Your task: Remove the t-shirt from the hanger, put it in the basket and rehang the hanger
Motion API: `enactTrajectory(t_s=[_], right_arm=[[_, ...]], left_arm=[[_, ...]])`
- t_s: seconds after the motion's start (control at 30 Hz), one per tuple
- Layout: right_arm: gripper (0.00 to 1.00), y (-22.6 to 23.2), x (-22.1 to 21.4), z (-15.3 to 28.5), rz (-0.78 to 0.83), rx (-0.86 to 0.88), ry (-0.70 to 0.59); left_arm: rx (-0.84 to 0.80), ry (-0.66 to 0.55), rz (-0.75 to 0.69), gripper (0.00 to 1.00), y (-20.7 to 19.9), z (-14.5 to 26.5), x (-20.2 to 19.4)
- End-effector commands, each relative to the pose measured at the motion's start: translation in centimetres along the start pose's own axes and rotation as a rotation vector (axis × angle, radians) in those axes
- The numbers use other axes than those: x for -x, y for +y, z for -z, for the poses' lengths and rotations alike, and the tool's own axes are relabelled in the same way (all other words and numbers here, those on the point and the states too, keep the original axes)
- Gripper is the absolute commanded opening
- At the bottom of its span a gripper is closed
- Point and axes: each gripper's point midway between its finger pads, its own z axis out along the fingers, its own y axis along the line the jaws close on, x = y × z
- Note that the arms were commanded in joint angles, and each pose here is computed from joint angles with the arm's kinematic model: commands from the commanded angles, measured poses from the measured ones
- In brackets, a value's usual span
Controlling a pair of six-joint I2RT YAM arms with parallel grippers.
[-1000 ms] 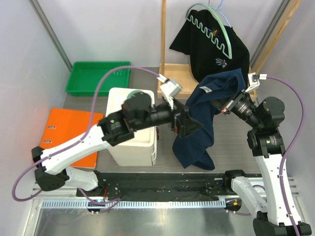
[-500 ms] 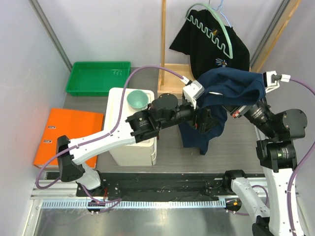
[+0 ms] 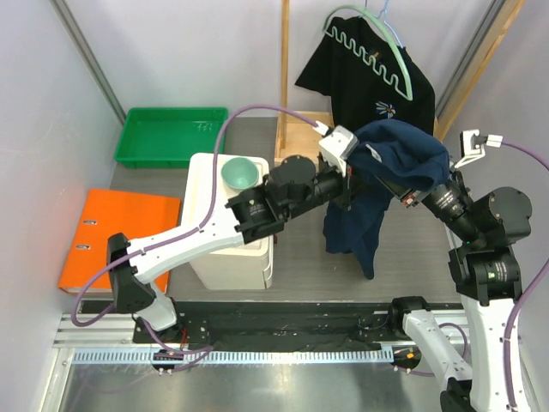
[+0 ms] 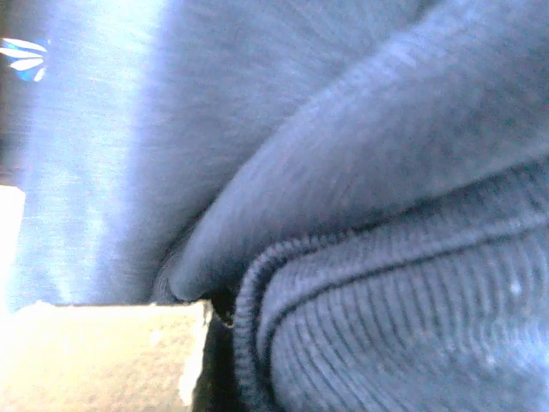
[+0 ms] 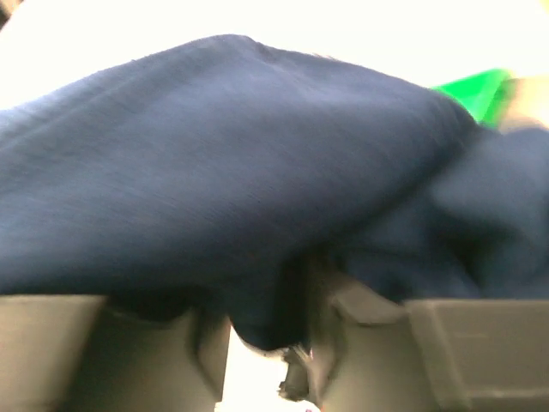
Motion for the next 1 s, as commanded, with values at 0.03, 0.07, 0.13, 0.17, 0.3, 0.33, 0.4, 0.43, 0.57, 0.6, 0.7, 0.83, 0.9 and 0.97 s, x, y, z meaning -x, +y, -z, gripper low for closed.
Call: enactTrajectory(t_s=[0.03, 0.07, 0.13, 0.17, 0.3, 0.33, 0.4, 0.43, 0.57, 0.6, 0.7, 0.83, 0.9, 0.97], right_arm=[[0.55, -5.3, -0.8, 2.3, 0.102, -0.284, -0.016], [0.57, -5.9, -1.0, 2.9, 0.128, -0.316, -0.023], [0.64, -8.3, -1.3, 4.1, 0.122, -0.429, -0.037], [0.69, -8.9, -1.5, 4.5, 0.140, -0.456, -0.038], [0.72, -10.7, -2.3, 6.1, 0.171, -0.539, -0.025], [0.72, -10.8, -2.5, 6.2, 0.175, -0.542, -0.016], [0.72, -11.0, -2.8, 6.2, 0.174, -0.542, -0.006], [0.73, -11.0, -2.8, 6.2, 0.175, -0.540, -0.003], [0.72, -11.3, -2.6, 5.8, 0.177, -0.549, 0.001], [0.72, -11.3, -2.4, 5.8, 0.189, -0.548, -0.001], [0.73, -11.9, -1.8, 5.0, 0.196, -0.563, 0.005], [0.73, -12.1, -1.6, 3.9, 0.198, -0.544, 0.022], [0.72, -12.2, -1.7, 3.2, 0.194, -0.522, 0.039], [0.72, -12.5, -2.3, 2.6, 0.180, -0.501, 0.082]], left_arm=[[0.080, -0.250, -0.007, 0.00, 3.4, 2.2, 12.7], [0.084, -0.260, -0.008, 0.00, 4.0, 2.3, 13.5], [0.102, -0.282, -0.016, 0.00, 5.9, 2.6, 16.0], [0.105, -0.290, -0.008, 0.00, 6.6, 2.6, 16.9], [0.049, -0.338, -0.030, 0.00, 8.4, 2.6, 20.7], [0.060, -0.362, -0.040, 0.00, 9.7, 2.8, 21.9], [0.078, -0.404, -0.054, 0.00, 11.8, 3.1, 24.1], [0.095, -0.405, -0.058, 0.00, 12.7, 3.3, 24.6], [0.191, -0.450, -0.064, 0.00, 17.5, 5.8, 27.3], [0.237, -0.464, -0.044, 0.00, 19.8, 7.3, 28.0], [0.332, -0.482, 0.007, 0.00, 24.1, 11.3, 28.5], [0.380, -0.447, 0.072, 0.00, 29.4, 15.2, 27.7], [0.412, -0.404, 0.114, 0.00, 33.2, 17.0, 26.6], [0.437, -0.366, 0.168, 0.00, 35.9, 18.4, 25.4]])
